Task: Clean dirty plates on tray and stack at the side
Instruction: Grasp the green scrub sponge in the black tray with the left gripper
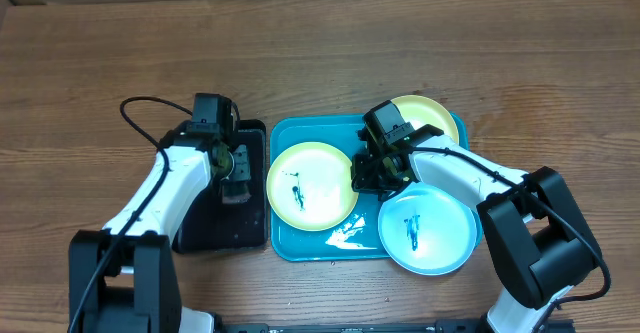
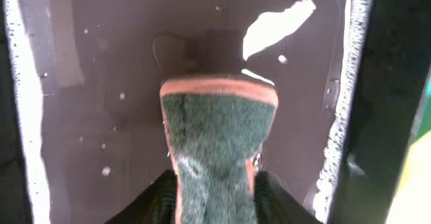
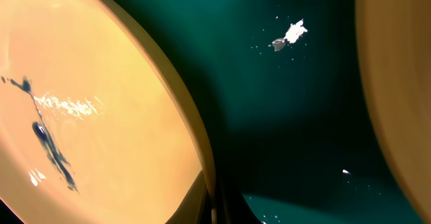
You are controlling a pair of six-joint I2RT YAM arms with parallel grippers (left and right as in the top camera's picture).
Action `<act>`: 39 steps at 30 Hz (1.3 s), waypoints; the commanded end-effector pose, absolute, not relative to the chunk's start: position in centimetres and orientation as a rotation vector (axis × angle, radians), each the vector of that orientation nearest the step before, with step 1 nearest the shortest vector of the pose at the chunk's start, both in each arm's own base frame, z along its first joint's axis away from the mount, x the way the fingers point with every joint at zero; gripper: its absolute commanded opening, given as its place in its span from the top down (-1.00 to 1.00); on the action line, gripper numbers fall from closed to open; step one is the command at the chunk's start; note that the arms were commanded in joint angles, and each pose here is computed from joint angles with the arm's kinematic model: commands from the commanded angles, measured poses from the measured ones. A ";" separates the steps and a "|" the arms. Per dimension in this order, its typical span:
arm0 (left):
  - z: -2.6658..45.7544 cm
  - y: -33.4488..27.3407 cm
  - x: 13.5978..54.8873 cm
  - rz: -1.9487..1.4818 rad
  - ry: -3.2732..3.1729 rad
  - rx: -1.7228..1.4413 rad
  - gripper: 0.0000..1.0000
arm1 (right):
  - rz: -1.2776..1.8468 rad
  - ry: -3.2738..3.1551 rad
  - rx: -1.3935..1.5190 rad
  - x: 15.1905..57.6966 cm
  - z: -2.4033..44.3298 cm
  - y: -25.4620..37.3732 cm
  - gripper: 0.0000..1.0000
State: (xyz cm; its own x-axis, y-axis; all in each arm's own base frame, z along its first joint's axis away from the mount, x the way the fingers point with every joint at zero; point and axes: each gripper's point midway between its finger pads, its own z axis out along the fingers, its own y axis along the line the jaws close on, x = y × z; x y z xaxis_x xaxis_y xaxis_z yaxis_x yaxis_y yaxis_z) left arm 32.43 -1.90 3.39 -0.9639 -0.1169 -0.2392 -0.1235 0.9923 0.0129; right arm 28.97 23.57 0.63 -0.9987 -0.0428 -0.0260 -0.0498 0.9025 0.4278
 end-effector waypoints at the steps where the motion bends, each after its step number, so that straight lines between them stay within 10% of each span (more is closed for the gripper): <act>1: 2.6 -2.3 33.0 0.034 2.905 -0.154 0.35 | 0.708 3.033 -0.084 29.4 1.0 24.3 0.92; 9: 2.5 -3.0 33.7 -0.025 2.888 -0.147 0.55 | 0.708 3.033 -0.083 29.4 1.0 24.3 0.92; 12: 2.5 -3.6 33.4 -0.078 2.899 -0.139 0.20 | 0.708 3.035 -0.083 29.4 1.0 24.3 0.92; 13: 2.5 -3.8 33.3 -0.089 2.904 -0.140 0.30 | 0.707 3.036 -0.082 29.4 0.9 24.2 0.92; 14: 2.5 -3.8 33.2 -0.095 2.909 -0.139 0.92 | 0.707 3.037 -0.082 29.4 0.9 24.2 0.92; 18: 2.4 -4.1 33.0 -0.115 2.918 -0.136 0.92 | 0.702 3.044 -0.081 29.2 0.9 24.1 0.92; 22: 2.4 -4.0 32.8 -0.113 2.928 -0.138 -0.04 | 0.702 3.044 -0.081 29.2 0.9 24.1 0.92; 24: 2.4 -4.0 32.7 -0.111 2.932 -0.138 -0.17 | 0.703 3.045 -0.081 29.2 0.9 24.1 0.92; 29: 2.3 -4.0 32.5 -0.109 2.937 -0.133 0.79 | 0.701 3.049 -0.080 29.1 0.9 24.1 0.92; 39: 2.3 -3.9 32.3 -0.102 2.948 -0.134 0.63 | 0.722 3.051 -0.083 29.0 1.0 24.3 0.92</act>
